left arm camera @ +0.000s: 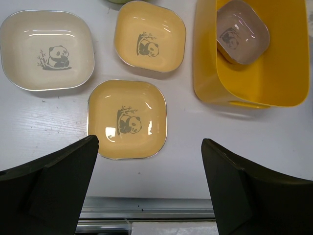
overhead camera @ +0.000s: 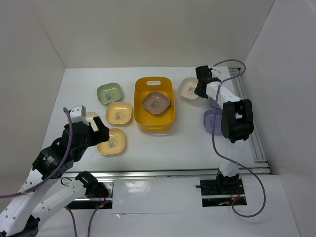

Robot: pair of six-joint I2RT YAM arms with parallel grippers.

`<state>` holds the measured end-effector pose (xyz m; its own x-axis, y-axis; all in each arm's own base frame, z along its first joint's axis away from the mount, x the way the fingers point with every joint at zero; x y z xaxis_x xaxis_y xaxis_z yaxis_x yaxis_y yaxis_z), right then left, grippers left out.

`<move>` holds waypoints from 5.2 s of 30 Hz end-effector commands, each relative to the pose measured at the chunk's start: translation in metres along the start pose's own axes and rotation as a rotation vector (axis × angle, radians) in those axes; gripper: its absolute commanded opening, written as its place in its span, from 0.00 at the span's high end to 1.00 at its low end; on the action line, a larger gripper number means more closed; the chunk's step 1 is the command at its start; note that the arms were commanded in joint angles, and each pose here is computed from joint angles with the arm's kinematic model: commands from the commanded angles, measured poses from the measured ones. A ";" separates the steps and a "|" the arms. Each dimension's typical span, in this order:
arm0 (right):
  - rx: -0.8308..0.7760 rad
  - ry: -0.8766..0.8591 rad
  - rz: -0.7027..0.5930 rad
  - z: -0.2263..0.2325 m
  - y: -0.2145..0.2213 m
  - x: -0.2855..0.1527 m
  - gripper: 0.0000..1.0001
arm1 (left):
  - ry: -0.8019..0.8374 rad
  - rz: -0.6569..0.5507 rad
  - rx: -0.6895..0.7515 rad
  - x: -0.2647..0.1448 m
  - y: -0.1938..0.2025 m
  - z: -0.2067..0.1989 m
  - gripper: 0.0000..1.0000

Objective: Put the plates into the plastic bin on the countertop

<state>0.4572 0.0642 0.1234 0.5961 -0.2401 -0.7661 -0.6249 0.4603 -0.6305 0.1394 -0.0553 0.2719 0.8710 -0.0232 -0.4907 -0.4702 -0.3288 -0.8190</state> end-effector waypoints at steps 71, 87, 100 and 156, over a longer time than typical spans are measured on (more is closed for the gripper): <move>0.089 -0.193 -0.168 0.183 0.095 -0.148 0.16 | 0.003 -0.028 -0.005 0.002 -0.007 -0.003 0.00; -0.174 -0.795 -0.261 0.130 0.072 -0.305 0.00 | -0.053 0.281 -0.129 0.036 0.043 -0.026 0.00; -0.280 -0.844 -0.212 0.066 0.106 -0.313 0.00 | -0.124 0.359 -0.081 0.119 0.124 -0.027 0.03; -0.062 -0.641 -0.440 -0.014 0.050 -0.349 0.00 | 0.461 -0.064 0.295 0.021 -0.040 -0.195 1.00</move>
<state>0.2166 0.1721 0.3311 0.9342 0.2062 -0.2910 -0.3462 0.3280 -0.8790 0.1761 -0.1969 0.3185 0.8124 -0.3737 -0.4476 -0.5377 -0.1833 -0.8230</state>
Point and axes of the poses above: each gripper's point midway between its finger pads, its own x axis out along the fingers, its own z axis along the line the jaws close on, y = z × x, the point moved 6 cm from there along -x, back along the fingers, and after that the axes turned 1 degree about -x, right-handed, at the moved point
